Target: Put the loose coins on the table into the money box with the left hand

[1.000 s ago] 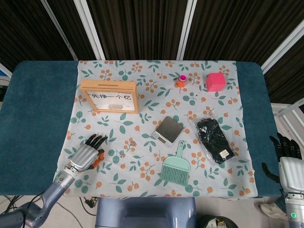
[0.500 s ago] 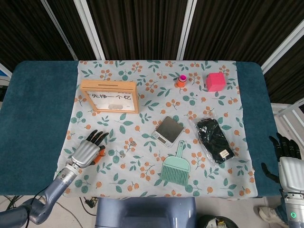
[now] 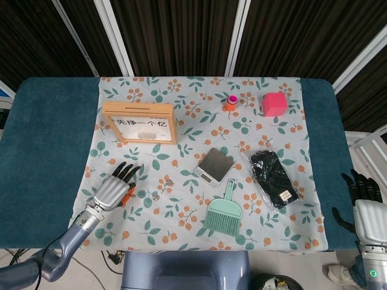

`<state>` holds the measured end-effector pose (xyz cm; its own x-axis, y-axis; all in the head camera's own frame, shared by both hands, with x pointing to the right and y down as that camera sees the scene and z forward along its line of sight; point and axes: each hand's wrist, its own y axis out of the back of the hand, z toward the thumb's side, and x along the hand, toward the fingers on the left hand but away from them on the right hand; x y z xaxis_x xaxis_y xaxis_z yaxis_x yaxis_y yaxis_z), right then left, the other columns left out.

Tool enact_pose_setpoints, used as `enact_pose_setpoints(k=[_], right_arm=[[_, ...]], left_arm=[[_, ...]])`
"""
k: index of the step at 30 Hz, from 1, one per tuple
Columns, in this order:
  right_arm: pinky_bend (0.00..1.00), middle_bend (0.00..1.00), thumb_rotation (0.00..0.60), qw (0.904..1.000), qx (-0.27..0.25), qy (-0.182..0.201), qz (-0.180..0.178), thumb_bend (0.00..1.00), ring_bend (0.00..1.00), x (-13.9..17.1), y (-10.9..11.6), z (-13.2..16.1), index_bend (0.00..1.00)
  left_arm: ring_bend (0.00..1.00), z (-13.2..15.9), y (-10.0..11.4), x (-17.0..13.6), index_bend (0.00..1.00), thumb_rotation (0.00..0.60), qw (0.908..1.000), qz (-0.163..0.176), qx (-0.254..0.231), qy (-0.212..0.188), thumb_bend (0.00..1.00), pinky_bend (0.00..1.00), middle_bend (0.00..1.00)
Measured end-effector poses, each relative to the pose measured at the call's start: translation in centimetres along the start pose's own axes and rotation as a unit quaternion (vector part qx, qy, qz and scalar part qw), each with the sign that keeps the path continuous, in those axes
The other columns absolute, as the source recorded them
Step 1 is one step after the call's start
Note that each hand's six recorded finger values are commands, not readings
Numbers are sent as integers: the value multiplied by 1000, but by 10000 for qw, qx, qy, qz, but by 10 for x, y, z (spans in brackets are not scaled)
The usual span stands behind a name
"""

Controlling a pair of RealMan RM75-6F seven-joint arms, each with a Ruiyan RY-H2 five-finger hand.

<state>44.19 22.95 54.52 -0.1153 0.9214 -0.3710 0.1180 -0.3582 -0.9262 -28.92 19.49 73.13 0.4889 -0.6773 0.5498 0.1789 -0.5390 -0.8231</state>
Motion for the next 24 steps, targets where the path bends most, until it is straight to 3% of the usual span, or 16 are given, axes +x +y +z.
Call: enact_pose_setpoints(k=[4,17,24], right_arm=[[0,27,600,10000,-7,4,15,394,40,0,0,0,117],[0,27,600,10000,-17,3,72,395,43,0,-2,0,116],[0,27,600,10000,1,0,61,394,46,0,-1,0,117]], left_arm=[[0,-1,1,5,636,600,10000,16,92,5,547,0,110],[0,7,5,19,682,600,9994,222,72,-243,582,0,141],[0,10,24,19,706,600,9975,579,136,-372,582,0,133]])
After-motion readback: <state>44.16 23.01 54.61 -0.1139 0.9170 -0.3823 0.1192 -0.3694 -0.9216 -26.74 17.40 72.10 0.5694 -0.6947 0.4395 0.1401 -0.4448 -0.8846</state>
